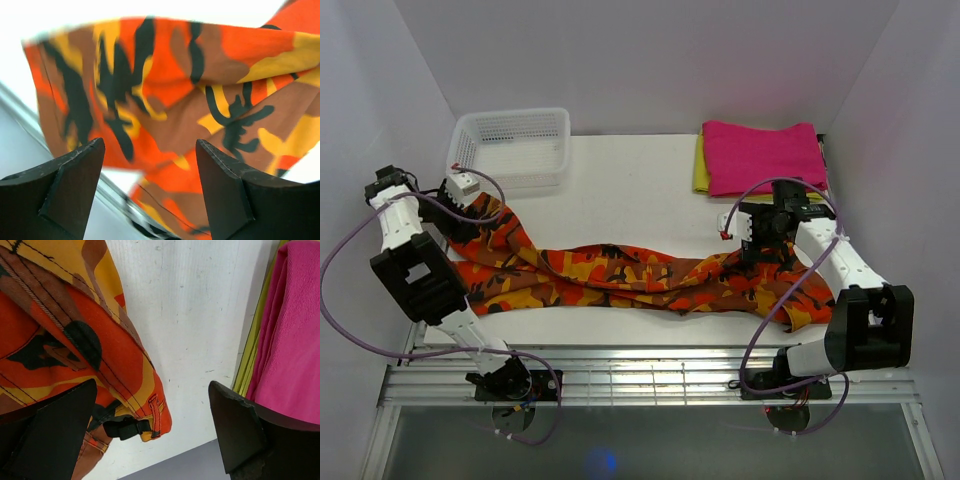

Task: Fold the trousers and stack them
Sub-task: Flatten the trousers out

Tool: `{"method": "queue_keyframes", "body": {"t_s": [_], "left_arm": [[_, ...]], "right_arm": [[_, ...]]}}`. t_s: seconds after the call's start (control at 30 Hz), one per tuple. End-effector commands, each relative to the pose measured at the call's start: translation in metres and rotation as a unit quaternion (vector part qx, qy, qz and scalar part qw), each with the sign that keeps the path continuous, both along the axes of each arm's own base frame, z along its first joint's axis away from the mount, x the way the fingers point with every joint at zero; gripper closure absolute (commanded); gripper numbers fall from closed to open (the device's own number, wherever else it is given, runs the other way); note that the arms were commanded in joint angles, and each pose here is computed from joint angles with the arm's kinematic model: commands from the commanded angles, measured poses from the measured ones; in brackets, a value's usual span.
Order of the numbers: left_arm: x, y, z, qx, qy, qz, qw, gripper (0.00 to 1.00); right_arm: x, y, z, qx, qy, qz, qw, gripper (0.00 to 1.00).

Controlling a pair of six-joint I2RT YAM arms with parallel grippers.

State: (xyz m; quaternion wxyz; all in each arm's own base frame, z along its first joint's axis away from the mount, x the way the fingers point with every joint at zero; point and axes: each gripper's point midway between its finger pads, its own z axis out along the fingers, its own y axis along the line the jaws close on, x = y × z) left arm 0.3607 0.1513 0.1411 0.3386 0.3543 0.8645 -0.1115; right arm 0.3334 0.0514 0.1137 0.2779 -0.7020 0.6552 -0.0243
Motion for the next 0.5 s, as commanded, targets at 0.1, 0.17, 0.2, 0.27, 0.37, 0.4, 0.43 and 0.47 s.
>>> {"method": "queue_keyframes", "body": {"t_s": [0.1,0.17,0.2,0.27,0.37,0.4,0.43,0.47], "left_arm": [[0.041,-0.044,0.029,0.120,-0.133,-0.249,0.952,0.16],[0.053,-0.055,0.026,0.162,-0.127,-0.305,0.930,0.16],[0.059,-0.066,0.012,0.165,-0.110,-0.328,0.923,0.16],[0.068,-0.065,0.003,0.185,-0.084,-0.336,0.920,0.16],[0.085,-0.070,-0.017,0.175,-0.059,-0.335,0.924,0.16],[0.088,-0.070,-0.023,0.168,-0.048,-0.324,0.930,0.16],[0.091,-0.070,-0.027,0.165,-0.042,-0.319,0.932,0.16],[0.094,-0.070,-0.037,0.158,-0.033,-0.315,0.935,0.16]], "right_arm": [[-0.005,0.007,-0.008,-0.059,-0.014,0.093,0.994,0.02],[-0.008,0.010,-0.012,-0.067,-0.005,0.107,0.992,0.02],[-0.010,0.010,-0.016,-0.070,0.002,0.111,0.991,0.02],[-0.013,0.011,-0.022,-0.077,0.016,0.120,0.990,0.03],[-0.016,0.010,-0.028,-0.085,0.027,0.125,0.988,0.05],[-0.016,0.009,-0.031,-0.086,0.032,0.126,0.988,0.06],[-0.017,0.009,-0.033,-0.088,0.036,0.127,0.987,0.07],[-0.018,0.008,-0.037,-0.091,0.042,0.128,0.987,0.09]]}}
